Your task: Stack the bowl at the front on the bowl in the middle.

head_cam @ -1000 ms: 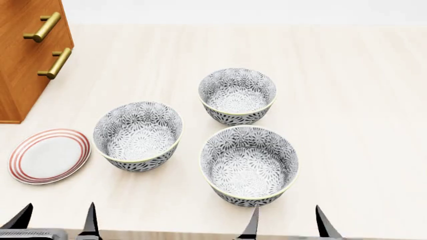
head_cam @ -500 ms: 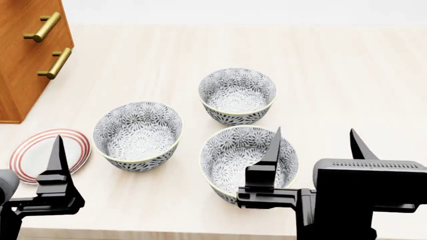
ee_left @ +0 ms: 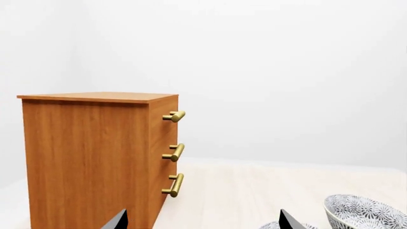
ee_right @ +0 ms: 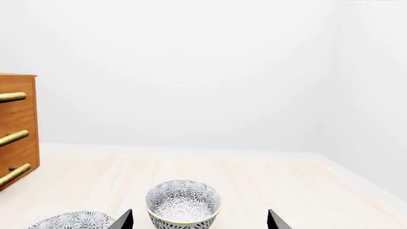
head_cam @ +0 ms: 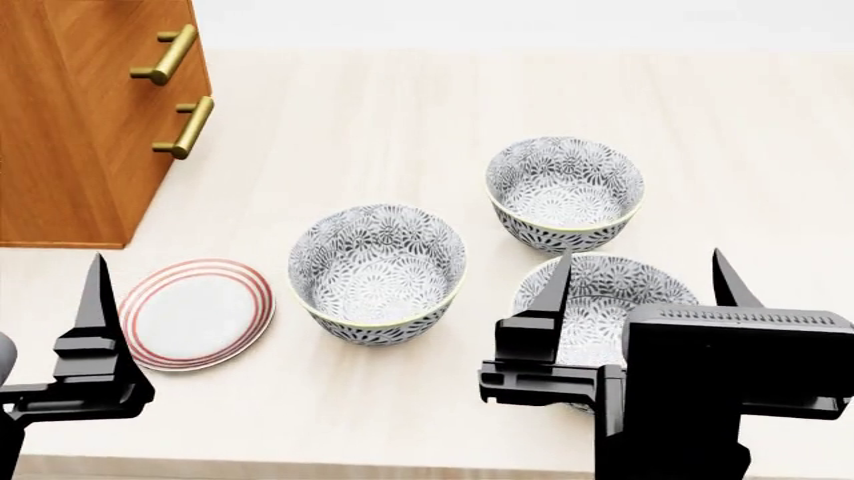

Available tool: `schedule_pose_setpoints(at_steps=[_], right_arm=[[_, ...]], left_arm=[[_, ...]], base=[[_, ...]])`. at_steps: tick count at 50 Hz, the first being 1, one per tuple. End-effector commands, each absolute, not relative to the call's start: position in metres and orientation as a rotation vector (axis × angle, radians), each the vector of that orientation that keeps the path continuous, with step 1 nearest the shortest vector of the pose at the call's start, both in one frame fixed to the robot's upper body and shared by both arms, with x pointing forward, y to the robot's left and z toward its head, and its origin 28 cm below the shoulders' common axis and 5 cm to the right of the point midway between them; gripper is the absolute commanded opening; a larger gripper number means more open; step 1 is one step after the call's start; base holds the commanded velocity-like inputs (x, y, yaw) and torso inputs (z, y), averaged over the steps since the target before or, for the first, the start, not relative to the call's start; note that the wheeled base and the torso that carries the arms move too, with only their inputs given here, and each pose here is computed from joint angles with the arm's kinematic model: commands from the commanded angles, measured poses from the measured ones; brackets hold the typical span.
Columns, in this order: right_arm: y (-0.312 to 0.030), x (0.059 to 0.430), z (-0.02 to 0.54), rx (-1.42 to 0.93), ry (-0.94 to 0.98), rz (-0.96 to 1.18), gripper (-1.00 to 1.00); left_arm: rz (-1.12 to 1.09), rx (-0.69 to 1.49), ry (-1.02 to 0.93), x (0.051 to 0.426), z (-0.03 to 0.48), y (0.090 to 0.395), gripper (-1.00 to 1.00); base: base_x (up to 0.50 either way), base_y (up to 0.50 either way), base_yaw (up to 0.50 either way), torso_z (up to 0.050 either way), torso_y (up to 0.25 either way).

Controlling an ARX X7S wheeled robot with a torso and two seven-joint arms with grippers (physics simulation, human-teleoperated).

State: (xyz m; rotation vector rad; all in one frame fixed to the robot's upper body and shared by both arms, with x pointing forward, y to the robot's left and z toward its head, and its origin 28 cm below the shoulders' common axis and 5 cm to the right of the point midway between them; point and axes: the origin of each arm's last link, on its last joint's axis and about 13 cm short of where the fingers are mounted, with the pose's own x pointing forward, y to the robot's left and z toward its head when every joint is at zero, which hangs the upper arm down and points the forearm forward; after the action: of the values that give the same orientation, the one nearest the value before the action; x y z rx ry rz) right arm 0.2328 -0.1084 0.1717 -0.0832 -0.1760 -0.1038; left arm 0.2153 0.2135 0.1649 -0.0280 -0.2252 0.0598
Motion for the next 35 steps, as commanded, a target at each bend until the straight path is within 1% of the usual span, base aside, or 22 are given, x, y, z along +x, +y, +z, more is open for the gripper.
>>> schedule_pose_setpoints(at_steps=[1,5,7,35], right_arm=[[-0.1077,0.2343,0.1686,-0.093,-0.181,-0.119,1.0],[-0.1079,0.2349,0.1677,-0.11,-0.191,-0.134,1.0],[-0.108,0.2357,0.1678,-0.107,-0.17,-0.133,1.0],[-0.1083,0.2324,0.1718,-0.111,-0.173,-0.107,1.0]], left_arm=[[0.057,-0.029,-0.226,0.2148,0.1632,0.2132,1.0],[0.058,-0.026,-0.223,0.2159,0.1611,0.2131,1.0],[0.059,-0.027,-0.221,0.2168,0.16,0.213,1.0],[0.056,-0.021,-0.225,0.2158,0.1603,0.2123,1.0]], base=[[0.0,0.0,0.0,0.0,0.0],[0.0,0.0,0.0,0.0,0.0],[0.5,0.0,0.0,0.0,0.0],[0.5,0.0,0.0,0.0,0.0]])
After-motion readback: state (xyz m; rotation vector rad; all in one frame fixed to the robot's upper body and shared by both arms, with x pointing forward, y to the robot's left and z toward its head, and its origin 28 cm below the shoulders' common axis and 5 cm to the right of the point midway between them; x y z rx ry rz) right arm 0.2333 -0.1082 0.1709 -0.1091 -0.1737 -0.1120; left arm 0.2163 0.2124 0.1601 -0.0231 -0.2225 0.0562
